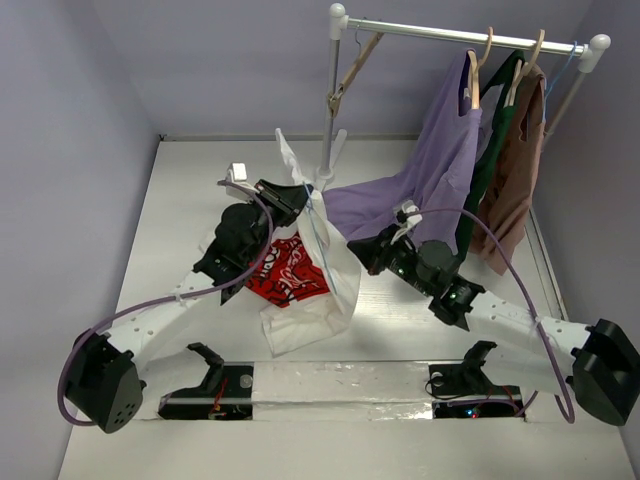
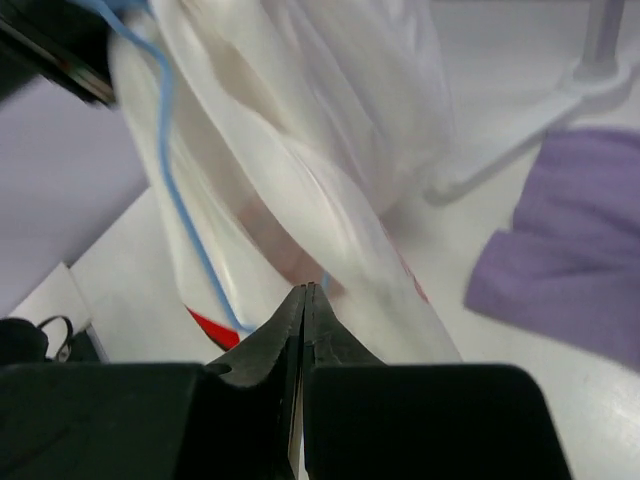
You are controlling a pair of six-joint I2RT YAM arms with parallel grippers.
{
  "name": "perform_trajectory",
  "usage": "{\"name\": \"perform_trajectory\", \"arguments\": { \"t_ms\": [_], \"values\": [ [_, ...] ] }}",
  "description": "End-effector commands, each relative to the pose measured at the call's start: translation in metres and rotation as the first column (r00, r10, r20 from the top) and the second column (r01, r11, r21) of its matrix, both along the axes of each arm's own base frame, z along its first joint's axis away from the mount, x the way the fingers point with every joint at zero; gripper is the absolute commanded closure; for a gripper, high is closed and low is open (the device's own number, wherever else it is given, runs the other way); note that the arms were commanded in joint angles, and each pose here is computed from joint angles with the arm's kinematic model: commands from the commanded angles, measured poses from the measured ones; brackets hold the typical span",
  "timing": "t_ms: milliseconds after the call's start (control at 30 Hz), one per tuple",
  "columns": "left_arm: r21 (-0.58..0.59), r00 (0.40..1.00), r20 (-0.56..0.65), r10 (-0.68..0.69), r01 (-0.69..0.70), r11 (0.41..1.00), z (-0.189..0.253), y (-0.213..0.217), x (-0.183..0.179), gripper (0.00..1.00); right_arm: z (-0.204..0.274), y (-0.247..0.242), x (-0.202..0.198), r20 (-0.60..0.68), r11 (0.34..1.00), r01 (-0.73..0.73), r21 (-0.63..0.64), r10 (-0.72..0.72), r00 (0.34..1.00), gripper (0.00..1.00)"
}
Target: Place the t-shirt on the hanger
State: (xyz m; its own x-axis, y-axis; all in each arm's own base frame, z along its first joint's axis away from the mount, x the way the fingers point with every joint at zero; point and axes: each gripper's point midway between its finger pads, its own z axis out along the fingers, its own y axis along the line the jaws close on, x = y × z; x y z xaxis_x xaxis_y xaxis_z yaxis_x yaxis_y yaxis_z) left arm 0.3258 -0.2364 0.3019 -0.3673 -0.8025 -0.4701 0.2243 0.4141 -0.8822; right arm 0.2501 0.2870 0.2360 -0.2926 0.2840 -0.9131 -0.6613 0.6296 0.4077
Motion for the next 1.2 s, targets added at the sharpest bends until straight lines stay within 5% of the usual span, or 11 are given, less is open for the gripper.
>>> {"name": "perform_trajectory", "arguments": {
  "t_ms": [0,133,267,533,600,700,733,833,1167],
  "values": [
    [-0.134,0.985,0.169,-0.034,0.057,0.989,0.074,0.006,-0.015,1.0,-0.019,0.004,-0.013,-0.083,0.998,-0.051,0.034,0.054,0.995,0.97],
    [-0.15,0.979,0.193,-0.067,0.097,0.984,0.084,0.004,-0.023,1.0,-0.048,0.011,-0.025,-0.182,0.995,-0.103,0.016,0.104,0.978,0.68],
    [-0.158,0.976,0.207,-0.062,0.096,0.983,0.09,0.007,-0.027,1.0,-0.065,0.026,-0.042,-0.223,0.983,-0.184,0.007,0.181,0.958,0.52],
    [-0.162,0.973,0.219,-0.073,0.11,0.981,0.096,0.008,-0.032,1.0,-0.085,0.042,-0.035,-0.26,0.982,-0.189,-0.024,0.176,0.949,0.48],
    [-0.162,0.973,0.221,-0.071,0.108,0.981,0.096,0.009,-0.032,1.0,-0.088,0.047,-0.039,-0.273,0.976,-0.219,-0.02,0.205,0.94,0.5],
    [-0.162,0.973,0.222,-0.069,0.106,0.981,0.097,0.009,-0.032,1.0,-0.095,0.052,-0.041,-0.299,0.971,-0.236,-0.033,0.216,0.929,0.7],
    [-0.164,0.973,0.223,-0.061,0.099,0.981,0.098,0.01,-0.031,1.0,-0.095,0.052,-0.041,-0.298,0.973,-0.231,-0.027,0.213,0.93,0.88],
    [-0.16,0.973,0.226,-0.05,0.087,0.983,0.099,0.012,-0.03,1.0,-0.093,0.046,-0.041,-0.293,0.978,-0.207,-0.019,0.193,0.937,1.0],
    [-0.217,0.945,0.325,0.026,0.048,0.975,0.135,0.023,-0.021,1.0,-0.103,0.033,-0.075,-0.33,0.981,-0.19,-0.044,0.165,0.93,1.0]
  ]
}}
